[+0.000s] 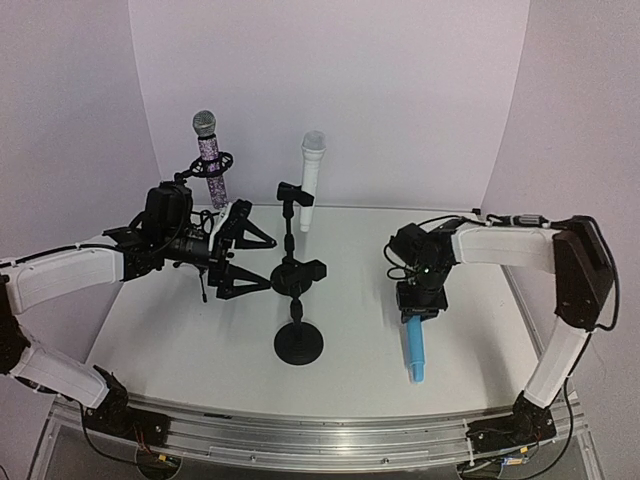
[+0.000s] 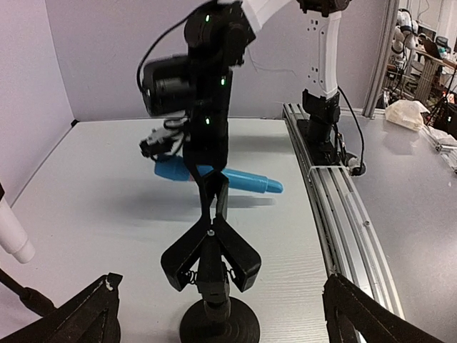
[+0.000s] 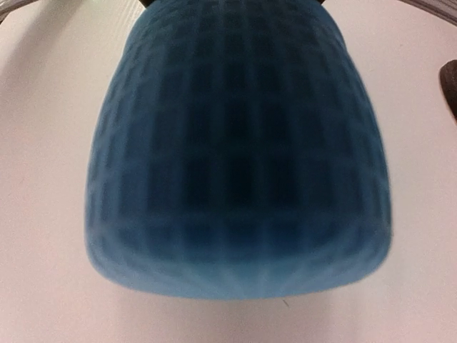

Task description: Attach the microphones to the stand

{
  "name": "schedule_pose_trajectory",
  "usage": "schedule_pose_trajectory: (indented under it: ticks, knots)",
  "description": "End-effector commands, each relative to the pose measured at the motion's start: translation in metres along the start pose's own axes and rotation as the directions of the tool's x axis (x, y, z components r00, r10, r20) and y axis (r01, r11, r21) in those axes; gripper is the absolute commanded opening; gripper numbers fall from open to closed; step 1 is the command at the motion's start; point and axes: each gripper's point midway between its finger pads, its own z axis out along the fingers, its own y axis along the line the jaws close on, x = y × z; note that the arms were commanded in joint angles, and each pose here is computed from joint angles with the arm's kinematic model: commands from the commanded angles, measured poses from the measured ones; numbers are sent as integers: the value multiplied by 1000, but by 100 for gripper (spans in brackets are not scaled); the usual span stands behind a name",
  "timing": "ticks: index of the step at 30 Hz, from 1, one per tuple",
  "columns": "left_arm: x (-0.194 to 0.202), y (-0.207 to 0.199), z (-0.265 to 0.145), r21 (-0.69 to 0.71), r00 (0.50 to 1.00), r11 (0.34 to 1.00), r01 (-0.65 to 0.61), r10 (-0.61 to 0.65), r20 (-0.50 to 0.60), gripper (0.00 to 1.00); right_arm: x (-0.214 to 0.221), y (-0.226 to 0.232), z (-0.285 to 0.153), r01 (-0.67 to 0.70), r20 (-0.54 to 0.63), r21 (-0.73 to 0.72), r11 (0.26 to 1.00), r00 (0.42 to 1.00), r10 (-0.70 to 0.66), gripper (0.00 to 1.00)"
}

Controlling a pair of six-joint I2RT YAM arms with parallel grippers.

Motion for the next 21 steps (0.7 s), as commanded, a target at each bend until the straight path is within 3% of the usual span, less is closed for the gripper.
schedule_pose_trajectory:
  ticks: [1, 11, 18, 21]
  knots:
    - [-13, 5, 13, 4, 997, 997, -72, 72, -9, 100, -49, 14, -91, 112, 301, -83, 990, 950, -82, 0]
    - [-8, 19, 31, 28, 995, 994, -103, 103, -10, 97, -62, 31, -148, 210, 466, -162, 964, 878, -113, 0]
    - [-3, 14, 32, 63, 993, 992, -114, 115, -9, 78, -60, 34, -158, 234, 499, -178, 956, 859, -117, 0]
    - [-4, 12, 32, 70, 993, 990, -120, 120, -1, 74, -59, 34, -158, 235, 501, -183, 954, 858, -115, 0]
